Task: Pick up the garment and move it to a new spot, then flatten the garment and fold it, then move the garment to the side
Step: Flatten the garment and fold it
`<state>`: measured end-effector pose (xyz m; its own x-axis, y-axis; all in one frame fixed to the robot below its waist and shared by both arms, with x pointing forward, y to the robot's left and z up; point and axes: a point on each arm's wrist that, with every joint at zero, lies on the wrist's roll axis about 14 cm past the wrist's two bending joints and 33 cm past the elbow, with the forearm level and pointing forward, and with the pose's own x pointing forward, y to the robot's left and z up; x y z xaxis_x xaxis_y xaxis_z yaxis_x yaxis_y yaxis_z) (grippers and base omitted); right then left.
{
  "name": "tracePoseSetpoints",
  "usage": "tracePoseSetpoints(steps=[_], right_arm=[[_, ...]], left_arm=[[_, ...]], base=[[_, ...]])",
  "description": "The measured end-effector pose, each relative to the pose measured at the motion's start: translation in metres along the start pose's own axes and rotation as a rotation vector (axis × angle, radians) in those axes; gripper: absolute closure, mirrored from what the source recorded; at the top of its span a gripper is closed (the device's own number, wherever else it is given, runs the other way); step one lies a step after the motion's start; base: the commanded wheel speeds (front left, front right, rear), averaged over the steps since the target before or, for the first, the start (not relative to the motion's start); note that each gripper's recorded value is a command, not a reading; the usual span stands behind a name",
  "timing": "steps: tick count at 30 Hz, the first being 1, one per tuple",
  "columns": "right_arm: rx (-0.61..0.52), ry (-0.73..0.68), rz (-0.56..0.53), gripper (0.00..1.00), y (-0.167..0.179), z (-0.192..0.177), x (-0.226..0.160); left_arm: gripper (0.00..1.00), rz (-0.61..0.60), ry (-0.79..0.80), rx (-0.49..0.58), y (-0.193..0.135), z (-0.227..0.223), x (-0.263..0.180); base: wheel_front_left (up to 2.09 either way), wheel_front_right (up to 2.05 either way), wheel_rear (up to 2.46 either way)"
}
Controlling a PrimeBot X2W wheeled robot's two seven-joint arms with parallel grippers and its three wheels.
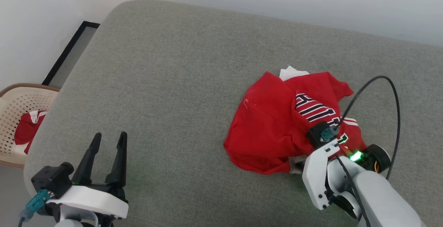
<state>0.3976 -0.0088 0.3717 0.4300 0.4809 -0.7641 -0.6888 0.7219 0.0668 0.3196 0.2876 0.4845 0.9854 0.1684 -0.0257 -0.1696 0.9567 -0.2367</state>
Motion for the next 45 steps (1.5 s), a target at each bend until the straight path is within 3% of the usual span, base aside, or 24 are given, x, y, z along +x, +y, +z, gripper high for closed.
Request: tracePoseSetpoints(steps=[8, 17, 25, 31, 32, 33, 34, 40, 45], right_arm=[[0.004, -0.009, -0.007, 1.0, -0.005, 0.004, -0.015], [0.087, -0.075, -0.168, 1.0, -0.064, 0.005, -0.077], [0.23, -0.042, -0.369, 1.0, -0.126, -0.034, -0.135], [0.352, 0.014, -0.377, 1.0, -0.13, -0.068, -0.136], [0.376, 0.021, -0.37, 0.75, -0.127, -0.074, -0.131], [0.396, 0.023, -0.362, 0.16, -0.125, -0.077, -0.128], [0.398, 0.033, -0.36, 0.0, -0.123, -0.081, -0.126], [0.421, -0.008, -0.358, 0.0, -0.12, -0.077, -0.127], [0.435, -0.133, -0.384, 0.0, -0.121, -0.06, -0.143]], left_arm=[[0.0, -0.024, -0.015, -0.005, -0.006, 0.004, 0.008], [0.0, -0.092, -0.022, 0.007, -0.022, 0.007, 0.023], [0.0, -0.151, -0.013, 0.011, -0.038, 0.005, 0.036], [0.0, -0.19, 0.005, 0.017, -0.048, 0.001, 0.043], [0.0, -0.21, 0.009, 0.021, -0.052, 0.001, 0.047], [0.0, -0.218, 0.014, 0.017, -0.054, 0.0, 0.048], [0.0, -0.233, 0.02, 0.019, -0.057, -0.001, 0.05], [0.0, -0.332, 0.061, 0.047, -0.08, 0.006, 0.069], [0.0, -0.443, 0.138, 0.076, -0.112, 0.009, 0.085]], base=[[0.0, 0.0, 0.0], [0.0, 0.0, 0.0], [0.0, 0.0, 0.0], [0.0, 0.0, 0.0], [0.0, 0.0, 0.0], [0.0, 0.0, 0.0], [0.0, 0.0, 0.0], [0.0, 0.0, 0.0], [0.0, 0.0, 0.0]])
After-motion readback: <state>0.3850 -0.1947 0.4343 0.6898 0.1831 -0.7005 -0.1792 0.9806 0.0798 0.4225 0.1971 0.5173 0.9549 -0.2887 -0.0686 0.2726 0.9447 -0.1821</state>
